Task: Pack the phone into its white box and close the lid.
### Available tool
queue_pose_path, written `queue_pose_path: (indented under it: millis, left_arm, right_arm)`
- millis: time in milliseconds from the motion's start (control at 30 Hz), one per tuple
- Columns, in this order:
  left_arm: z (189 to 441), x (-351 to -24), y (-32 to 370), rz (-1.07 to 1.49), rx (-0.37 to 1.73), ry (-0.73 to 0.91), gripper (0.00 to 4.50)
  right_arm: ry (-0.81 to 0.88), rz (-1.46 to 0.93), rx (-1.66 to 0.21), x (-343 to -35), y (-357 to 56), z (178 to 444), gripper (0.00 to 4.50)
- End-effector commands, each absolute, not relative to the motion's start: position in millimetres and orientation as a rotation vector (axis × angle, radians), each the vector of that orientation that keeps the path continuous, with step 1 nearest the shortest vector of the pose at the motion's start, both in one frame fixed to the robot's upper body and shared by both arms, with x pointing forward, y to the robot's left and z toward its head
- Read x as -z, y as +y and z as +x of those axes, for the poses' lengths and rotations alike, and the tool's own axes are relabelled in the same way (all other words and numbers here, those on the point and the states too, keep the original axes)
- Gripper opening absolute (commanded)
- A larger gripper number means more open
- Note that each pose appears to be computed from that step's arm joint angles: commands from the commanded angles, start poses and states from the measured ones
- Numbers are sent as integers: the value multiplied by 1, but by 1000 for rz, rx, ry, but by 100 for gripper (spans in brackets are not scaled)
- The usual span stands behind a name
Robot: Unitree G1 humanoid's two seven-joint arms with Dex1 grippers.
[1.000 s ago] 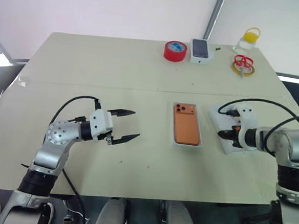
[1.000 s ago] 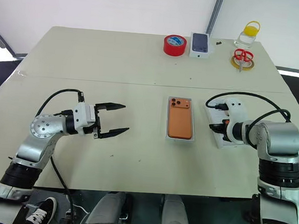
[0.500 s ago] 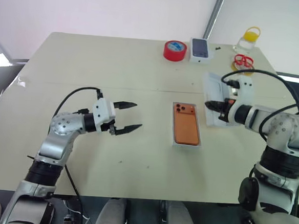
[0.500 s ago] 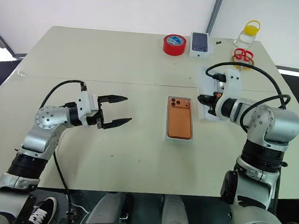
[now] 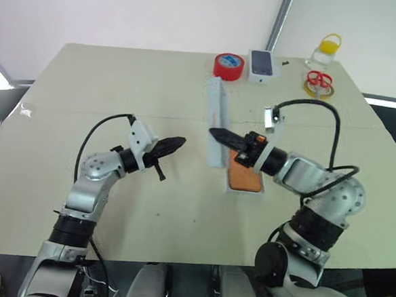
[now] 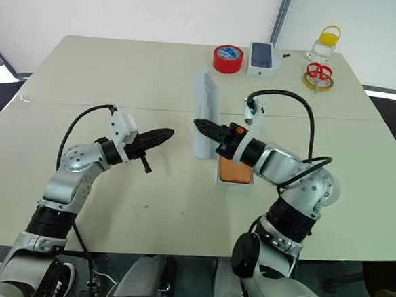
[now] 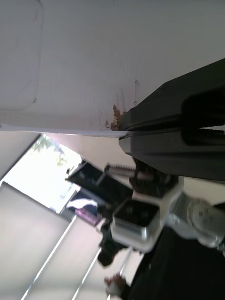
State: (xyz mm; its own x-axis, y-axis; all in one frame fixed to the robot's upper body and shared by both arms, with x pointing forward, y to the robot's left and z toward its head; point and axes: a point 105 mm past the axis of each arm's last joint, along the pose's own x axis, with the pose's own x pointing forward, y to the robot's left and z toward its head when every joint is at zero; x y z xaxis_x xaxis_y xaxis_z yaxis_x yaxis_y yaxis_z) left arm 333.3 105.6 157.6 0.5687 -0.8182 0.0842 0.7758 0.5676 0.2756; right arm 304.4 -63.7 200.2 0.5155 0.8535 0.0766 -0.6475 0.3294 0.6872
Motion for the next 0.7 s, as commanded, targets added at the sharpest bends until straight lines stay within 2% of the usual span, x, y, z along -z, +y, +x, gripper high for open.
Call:
queue_pose_path:
  millis: [33, 100, 300, 500, 600, 700]
  left_arm:
    - [331, -168, 101, 209, 927, -252, 9]
    - [329, -165, 99, 202, 926, -246, 9]
    - [321, -147, 89, 194, 946, -190, 9]
    - [328, -128, 64, 135, 950, -137, 9]
    - [333, -127, 43, 106, 971, -147, 0]
    - [337, -126, 30, 86, 987, -146, 0]
  right_arm:
    - [388, 774, -1084, -185, -55, 286, 0]
    - [434, 759, -1055, -173, -56, 283, 0]
    - [572, 776, -887, -145, -64, 303, 0]
    - [601, 830, -827, -142, -77, 318, 0]
    - [618, 801, -790, -136, -91, 322, 92]
    - [597, 785, -774, -140, -106, 325, 242]
